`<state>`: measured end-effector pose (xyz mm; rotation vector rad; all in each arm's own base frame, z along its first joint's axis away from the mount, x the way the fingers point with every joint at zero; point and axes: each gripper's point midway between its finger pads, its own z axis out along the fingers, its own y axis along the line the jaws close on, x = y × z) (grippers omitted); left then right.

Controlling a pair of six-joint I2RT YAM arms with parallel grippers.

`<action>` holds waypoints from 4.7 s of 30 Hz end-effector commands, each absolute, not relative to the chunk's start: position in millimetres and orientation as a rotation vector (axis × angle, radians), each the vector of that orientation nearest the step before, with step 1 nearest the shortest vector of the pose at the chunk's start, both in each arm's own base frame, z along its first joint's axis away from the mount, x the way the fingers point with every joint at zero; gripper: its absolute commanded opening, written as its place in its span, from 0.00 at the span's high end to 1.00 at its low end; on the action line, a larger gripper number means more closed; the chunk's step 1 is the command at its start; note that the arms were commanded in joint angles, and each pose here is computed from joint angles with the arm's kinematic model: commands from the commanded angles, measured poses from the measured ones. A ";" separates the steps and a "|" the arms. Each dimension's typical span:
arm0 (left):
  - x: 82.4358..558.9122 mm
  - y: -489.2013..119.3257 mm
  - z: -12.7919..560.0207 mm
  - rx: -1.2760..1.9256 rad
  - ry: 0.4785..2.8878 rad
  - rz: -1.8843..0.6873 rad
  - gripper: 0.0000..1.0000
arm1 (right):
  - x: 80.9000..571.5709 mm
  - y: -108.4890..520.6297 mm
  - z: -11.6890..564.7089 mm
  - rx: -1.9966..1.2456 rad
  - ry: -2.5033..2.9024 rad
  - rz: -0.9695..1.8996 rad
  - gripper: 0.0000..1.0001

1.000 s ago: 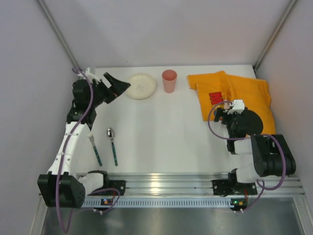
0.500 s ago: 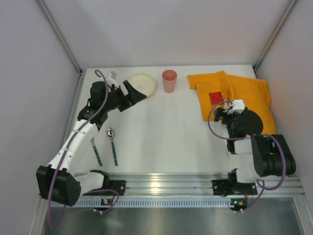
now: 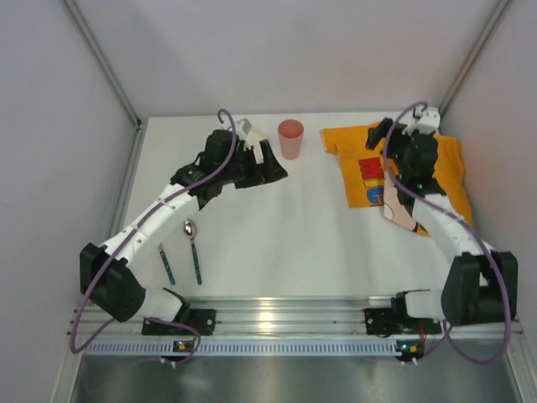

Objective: Set the dinner table for one person

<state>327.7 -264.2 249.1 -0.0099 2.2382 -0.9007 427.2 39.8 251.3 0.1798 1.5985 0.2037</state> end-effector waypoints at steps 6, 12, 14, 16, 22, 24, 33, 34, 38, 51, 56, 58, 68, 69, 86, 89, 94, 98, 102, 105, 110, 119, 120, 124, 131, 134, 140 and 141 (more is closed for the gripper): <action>297.6 -237.8 280.0 -0.042 2.164 -0.861 0.02 | 447.0 101.5 126.1 0.178 2.444 0.046 0.00; 268.2 -199.3 287.7 -0.088 2.121 -0.766 0.02 | 455.5 100.9 87.4 0.258 2.577 -0.066 0.00; 263.4 -184.5 281.6 -0.116 2.125 -0.697 0.01 | 455.2 98.4 68.5 0.270 2.629 -0.120 0.00; 256.2 -172.9 281.6 -0.134 2.107 -0.668 0.02 | 455.0 91.9 65.4 0.294 2.648 -0.190 0.00; 245.0 -161.2 278.0 -0.145 2.105 -0.643 0.01 | 445.2 81.8 40.7 0.323 2.699 -0.290 0.08; 244.4 -161.2 274.5 -0.144 2.119 -0.638 0.02 | 438.3 78.4 31.0 0.320 2.723 -0.319 0.18; 243.5 -166.0 258.8 -0.138 2.164 -0.646 0.01 | 408.7 69.8 6.7 0.261 2.812 -0.387 0.92; 243.0 -166.7 257.8 -0.137 2.167 -0.651 0.01 | 405.8 69.8 6.4 0.255 2.817 -0.388 0.97; 243.9 -170.4 256.3 -0.128 2.167 -0.668 0.01 | 378.4 78.2 12.0 0.241 2.843 -0.358 1.00; 251.5 -174.1 258.0 -0.101 2.156 -0.659 0.02 | 221.8 222.9 90.1 -0.198 2.833 -0.158 1.00; 253.2 -170.8 259.2 -0.107 2.160 -0.630 0.01 | 205.8 296.1 103.5 -0.346 2.810 0.071 1.00; 252.1 -166.9 258.9 -0.123 2.163 -0.613 0.01 | 204.5 325.9 104.4 -0.407 2.796 0.124 1.00; 233.7 -123.1 265.5 -0.267 2.132 -0.464 0.01 | 201.1 418.4 107.3 -0.611 2.771 0.338 1.00; 229.7 -117.5 263.9 -0.276 2.140 -0.441 0.01 | 193.9 423.7 108.3 -0.661 2.775 0.377 1.00; 220.5 -72.5 282.1 -0.464 1.989 -0.327 0.02 | 226.0 256.9 153.6 -0.404 2.688 0.273 0.09; 218.7 -60.7 283.6 -0.512 1.939 -0.300 0.02 | 253.9 213.6 133.1 -0.255 2.720 0.194 0.10; 223.3 -71.2 273.8 -0.493 1.987 -0.314 0.01 | 301.5 162.1 86.0 -0.041 2.807 0.064 0.57; 221.8 -72.3 274.1 -0.491 2.003 -0.316 0.02 | 336.1 166.9 65.9 -0.075 2.834 0.045 0.87; 217.6 -65.0 278.5 -0.510 1.984 -0.301 0.01 | 352.5 183.7 42.7 -0.089 2.883 0.061 1.00; 213.0 -59.8 277.9 -0.524 1.982 -0.288 0.01 | 353.5 201.3 26.2 -0.105 2.921 0.085 1.00; 210.8 -52.7 275.0 -0.538 1.979 -0.252 0.01 | 346.9 236.7 14.9 -0.192 2.937 0.117 1.00; 225.2 -60.5 272.9 -0.505 1.989 -0.229 0.02 | 348.0 269.1 19.2 -0.253 2.919 0.169 1.00; 229.4 -62.8 272.7 -0.496 1.991 -0.223 0.01 | 347.8 269.3 20.5 -0.251 2.919 0.172 1.00; 241.7 -66.1 278.4 -0.476 1.970 -0.204 0.02 | 344.4 271.3 36.8 -0.271 2.904 0.217 1.00; 290.3 -77.5 301.3 -0.440 1.877 -0.137 0.02 | 346.9 266.7 124.3 -0.336 2.729 0.295 0.79; 324.8 -86.3 309.3 -0.402 1.867 -0.127 0.02 | 341.2 261.8 170.1 -0.381 2.653 0.329 0.33; 413.5 -72.7 279.1 -0.463 1.943 -0.223 0.02 | 317.6 228.4 221.2 -0.356 2.567 0.319 0.14; 438.7 -51.1 262.7 -0.527 1.949 -0.225 0.01 | 306.3 218.7 222.3 -0.346 2.568 0.319 0.14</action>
